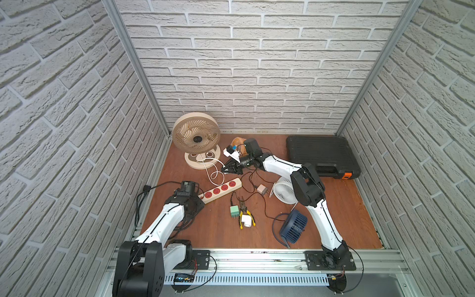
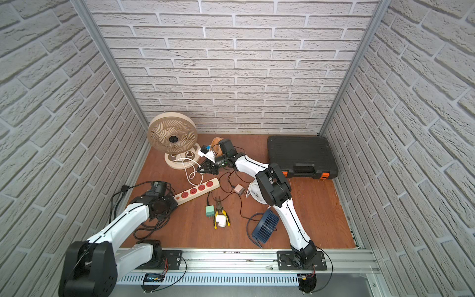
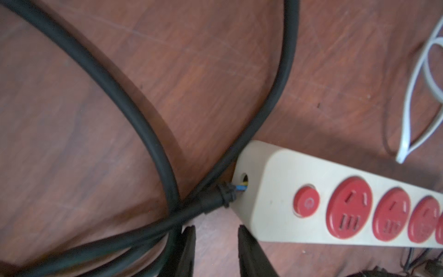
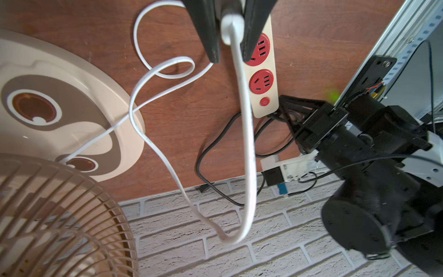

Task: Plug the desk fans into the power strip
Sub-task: Adjust the socket at the center of the board, then adjust the plug, then insert the plug into the socket.

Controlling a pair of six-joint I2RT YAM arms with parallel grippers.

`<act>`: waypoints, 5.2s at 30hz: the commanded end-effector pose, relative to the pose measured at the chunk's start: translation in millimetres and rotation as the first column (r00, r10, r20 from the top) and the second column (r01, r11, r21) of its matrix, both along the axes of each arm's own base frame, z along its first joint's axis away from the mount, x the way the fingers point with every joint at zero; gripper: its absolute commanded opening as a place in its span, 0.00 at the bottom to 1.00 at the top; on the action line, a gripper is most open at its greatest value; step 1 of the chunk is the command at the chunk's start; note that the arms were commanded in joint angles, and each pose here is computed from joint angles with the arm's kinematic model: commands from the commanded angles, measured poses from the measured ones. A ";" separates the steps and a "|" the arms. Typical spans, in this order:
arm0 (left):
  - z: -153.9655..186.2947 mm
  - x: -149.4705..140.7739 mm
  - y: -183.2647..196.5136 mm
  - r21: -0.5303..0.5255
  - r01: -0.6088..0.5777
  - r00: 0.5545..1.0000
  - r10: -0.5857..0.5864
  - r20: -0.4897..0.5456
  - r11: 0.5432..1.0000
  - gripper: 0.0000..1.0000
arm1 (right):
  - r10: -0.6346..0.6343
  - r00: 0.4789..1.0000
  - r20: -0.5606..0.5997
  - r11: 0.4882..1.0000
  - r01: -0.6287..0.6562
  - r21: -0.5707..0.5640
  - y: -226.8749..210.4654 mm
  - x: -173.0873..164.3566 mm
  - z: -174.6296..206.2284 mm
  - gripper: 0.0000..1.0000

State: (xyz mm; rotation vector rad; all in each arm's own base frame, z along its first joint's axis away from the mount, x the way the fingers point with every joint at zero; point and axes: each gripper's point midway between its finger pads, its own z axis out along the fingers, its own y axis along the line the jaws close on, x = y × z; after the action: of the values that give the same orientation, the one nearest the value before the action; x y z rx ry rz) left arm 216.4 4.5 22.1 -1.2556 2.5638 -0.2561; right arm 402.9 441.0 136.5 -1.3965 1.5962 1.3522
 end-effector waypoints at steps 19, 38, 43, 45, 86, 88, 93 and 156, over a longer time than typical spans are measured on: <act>173.9 50.8 -88.8 0.034 0.353 0.684 -0.283 0.673 0.935 0.72 | 0.219 0.975 0.027 0.975 -0.219 0.027 -18.1 -56.3 22.9 0.03; 213.5 97.3 -168.9 0.249 0.728 0.310 -0.631 0.712 0.639 0.62 | 0.370 0.907 -0.200 0.916 -0.320 0.244 -32.9 -93.0 81.4 0.03; 207.5 93.7 -181.9 0.218 0.782 0.264 -0.627 0.733 0.584 0.21 | 0.372 0.909 -0.186 0.911 -0.318 0.264 -24.7 -80.7 90.7 0.03; 209.9 93.0 -184.7 0.218 0.791 0.243 -0.621 0.745 0.571 0.03 | 0.369 0.897 -0.243 0.916 -0.308 0.255 -20.5 -74.3 90.5 0.03; 154.2 123.0 -182.3 0.679 0.590 0.081 -0.868 0.490 0.438 0.00 | 0.246 0.890 -0.384 0.964 -0.184 0.192 -83.6 -43.9 197.5 1.00; 150.5 124.1 -184.0 0.688 0.588 0.067 -0.874 0.482 0.425 0.00 | 0.272 0.918 -0.288 0.954 -0.218 0.205 -88.3 -55.2 216.2 1.00; 133.3 127.4 -183.5 0.705 0.595 0.061 -0.896 0.439 0.386 0.00 | 0.312 0.949 0.039 0.914 -0.311 0.261 -101.4 -103.9 281.5 1.00; 94.7 153.7 -171.2 0.681 0.659 -0.026 -0.895 0.445 0.319 0.00 | -0.361 0.833 -0.419 0.927 0.369 -0.064 -195.4 -90.3 158.5 1.00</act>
State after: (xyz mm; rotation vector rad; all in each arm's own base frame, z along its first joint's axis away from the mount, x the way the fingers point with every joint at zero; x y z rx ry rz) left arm 362.7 -164.6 103.5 0.6215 2.0086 -0.5056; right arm 314.2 244.9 286.7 -0.7172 2.0515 1.4741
